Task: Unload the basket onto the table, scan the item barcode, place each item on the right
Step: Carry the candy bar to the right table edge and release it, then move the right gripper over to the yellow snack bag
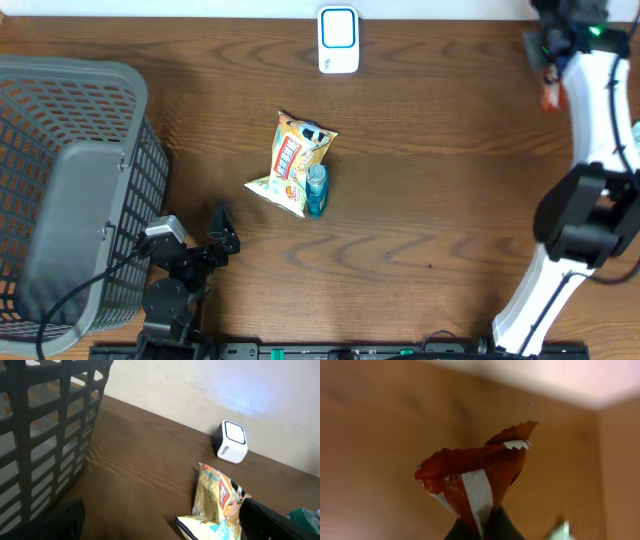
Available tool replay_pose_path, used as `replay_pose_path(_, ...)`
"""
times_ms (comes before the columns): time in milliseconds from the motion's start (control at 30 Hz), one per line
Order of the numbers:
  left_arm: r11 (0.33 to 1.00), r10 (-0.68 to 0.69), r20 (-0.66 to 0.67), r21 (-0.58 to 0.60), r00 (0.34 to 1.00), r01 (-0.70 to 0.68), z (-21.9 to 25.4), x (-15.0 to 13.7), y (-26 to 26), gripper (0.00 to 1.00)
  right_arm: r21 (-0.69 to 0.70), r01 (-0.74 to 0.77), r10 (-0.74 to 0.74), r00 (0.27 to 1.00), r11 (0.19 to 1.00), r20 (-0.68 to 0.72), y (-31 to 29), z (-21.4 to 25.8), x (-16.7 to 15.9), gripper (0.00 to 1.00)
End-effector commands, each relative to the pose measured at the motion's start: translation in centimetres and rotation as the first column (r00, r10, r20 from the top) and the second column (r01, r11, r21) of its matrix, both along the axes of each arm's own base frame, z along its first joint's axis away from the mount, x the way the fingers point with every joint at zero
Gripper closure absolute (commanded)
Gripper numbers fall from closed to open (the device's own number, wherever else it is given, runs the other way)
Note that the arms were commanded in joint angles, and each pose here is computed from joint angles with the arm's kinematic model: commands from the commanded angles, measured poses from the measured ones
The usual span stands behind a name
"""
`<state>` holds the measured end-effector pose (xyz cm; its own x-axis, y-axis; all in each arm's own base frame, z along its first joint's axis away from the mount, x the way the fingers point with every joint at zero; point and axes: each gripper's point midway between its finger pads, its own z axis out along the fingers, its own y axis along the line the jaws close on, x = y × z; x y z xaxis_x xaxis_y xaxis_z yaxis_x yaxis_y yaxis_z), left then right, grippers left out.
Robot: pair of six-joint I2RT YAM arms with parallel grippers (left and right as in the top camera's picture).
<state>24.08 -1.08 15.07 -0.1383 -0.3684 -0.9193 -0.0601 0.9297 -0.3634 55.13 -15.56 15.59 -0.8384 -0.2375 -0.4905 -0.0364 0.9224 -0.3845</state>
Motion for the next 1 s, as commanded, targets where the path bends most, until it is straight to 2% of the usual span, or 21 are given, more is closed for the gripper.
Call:
replay_pose_path(0, 1.000, 0.015, -0.040, 0.021, 0.999, -0.014, -1.5, 0.0, 0.3, 0.02, -0.026, 0.108, -0.111, 0.977, 0.994, -0.181, -6.3, -6.6, -3.7, 0.99)
replay_pose_path(100, 1.000, 0.015, -0.040, 0.021, 0.999, -0.014, -1.5, 0.0, 0.3, 0.02, 0.009, 0.239, -0.232, 0.950, 0.971, -0.207, -9.9, -8.7, -5.8, 0.99)
replay_pose_path(200, 1.000, 0.015, -0.040, 0.021, 0.999, -0.014, -1.5, 0.0, 0.3, 0.02, 0.032, 0.349, -0.337, 0.922, 0.937, -0.188, -13.0, -8.8, -7.4, 0.98)
replay_pose_path(267, 1.000, 0.015, -0.040, 0.021, 0.999, -0.014, -1.5, 0.0, 0.3, 0.02, 0.053, 0.422, -0.410, 0.899, 0.905, -0.155, -14.7, -8.1, -8.2, 0.92)
replay_pose_path(300, 1.000, 0.015, -0.040, 0.021, 0.999, -0.014, -1.5, 0.0, 0.3, 0.02, 0.080, 0.464, -0.452, 0.882, 0.882, -0.132, -15.4, -7.5, -8.6, 0.85)
replay_pose_path(333, 1.000, 0.015, -0.040, 0.021, 0.999, -0.014, -1.5, 0.0, 0.3, 0.02, 0.106, 0.478, -0.466, 0.877, 0.872, -0.118, -15.7, -7.1, -8.8, 0.73)
replay_pose_path(367, 1.000, 0.015, -0.040, 0.021, 0.999, -0.014, -1.5, 0.0, 0.3, 0.02, 0.146, 0.478, -0.468, 0.878, 0.866, -0.101, -15.8, -6.5, -8.8, 0.46)
replay_pose_path(400, 1.000, 0.015, -0.040, 0.021, 0.999, -0.014, -1.5, 0.0, 0.3, 0.02, 0.190, 0.466, -0.458, 0.885, 0.864, -0.082, -15.6, -5.8, -8.6, 0.11)
replay_pose_path(433, 1.000, 0.015, -0.040, 0.021, 0.999, -0.014, -1.5, 0.0, 0.3, 0.02, 0.235, 0.445, -0.444, 0.894, 0.864, -0.062, -15.2, -5.0, -8.3, 0.01)
replay_pose_path(633, 1.000, 0.015, -0.040, 0.021, 0.999, -0.014, -1.5, 0.0, 0.3, 0.02, 0.411, 0.305, -0.372, 0.924, 0.859, 0.091, -11.7, 2.1, -6.7, 0.01)
replay_pose_path(967, 1.000, 0.015, -0.040, 0.021, 0.999, -0.014, -1.5, 0.0, 0.3, 0.02, 0.436, 0.159, -0.312, 0.899, 0.886, 0.306, -4.0, 14.8, -7.0, 0.01)
